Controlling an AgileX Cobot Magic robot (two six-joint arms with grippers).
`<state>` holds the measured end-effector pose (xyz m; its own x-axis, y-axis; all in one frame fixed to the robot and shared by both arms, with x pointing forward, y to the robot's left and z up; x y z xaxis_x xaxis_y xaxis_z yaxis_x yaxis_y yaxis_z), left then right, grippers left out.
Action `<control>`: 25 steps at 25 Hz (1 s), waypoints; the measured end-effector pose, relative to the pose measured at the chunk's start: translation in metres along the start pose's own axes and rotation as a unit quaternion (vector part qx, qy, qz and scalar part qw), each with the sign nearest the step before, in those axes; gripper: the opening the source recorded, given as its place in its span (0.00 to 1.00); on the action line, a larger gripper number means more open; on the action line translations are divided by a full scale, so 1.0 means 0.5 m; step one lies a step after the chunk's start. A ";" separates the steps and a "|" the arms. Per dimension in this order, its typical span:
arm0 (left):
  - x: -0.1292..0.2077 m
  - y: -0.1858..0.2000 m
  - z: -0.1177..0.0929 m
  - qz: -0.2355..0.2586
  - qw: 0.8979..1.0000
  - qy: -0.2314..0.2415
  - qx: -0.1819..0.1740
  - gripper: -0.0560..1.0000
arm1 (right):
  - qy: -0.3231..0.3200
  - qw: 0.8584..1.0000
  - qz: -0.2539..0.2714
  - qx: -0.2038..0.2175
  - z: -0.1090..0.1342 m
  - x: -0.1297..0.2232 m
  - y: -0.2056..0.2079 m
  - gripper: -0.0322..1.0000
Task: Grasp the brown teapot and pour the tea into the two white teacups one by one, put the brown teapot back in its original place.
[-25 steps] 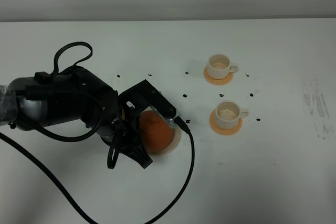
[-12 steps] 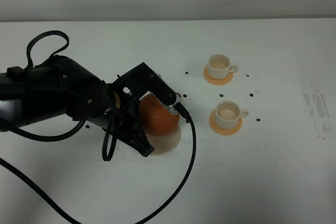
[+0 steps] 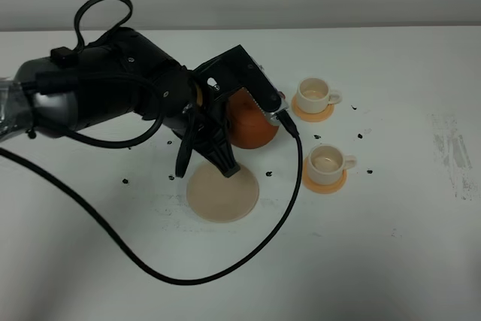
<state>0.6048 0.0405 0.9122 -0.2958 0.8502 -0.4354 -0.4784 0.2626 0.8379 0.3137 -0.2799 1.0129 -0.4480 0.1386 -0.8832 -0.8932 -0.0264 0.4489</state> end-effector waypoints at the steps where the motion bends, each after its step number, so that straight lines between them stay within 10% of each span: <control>1: -0.008 -0.008 0.004 0.000 1.000 -0.015 0.000 0.17 | 0.000 1.000 0.000 0.000 0.000 0.000 0.000 0.53; 25: -0.051 -0.085 0.025 -0.045 0.968 -0.248 -0.006 0.17 | 0.000 1.000 0.000 0.000 0.000 0.000 0.000 0.53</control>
<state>0.6429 0.0135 0.8918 0.1789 0.9393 -0.2928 -0.4937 0.3431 0.7991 0.3137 -0.2799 1.0129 -0.4480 0.1386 -0.8832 -0.8932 -0.0264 0.4489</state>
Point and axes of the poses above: a point on each arm's last joint axis where the gripper is mounted, y pointing back along that axis away from the gripper, z along the wrist's bending axis when the last joint is at zero, x = y × z, the point moved 9 cm from there along -y, pointing out along that axis toward the gripper, and after that the axes turned 4 degrees about -y, right-handed, at the moved point
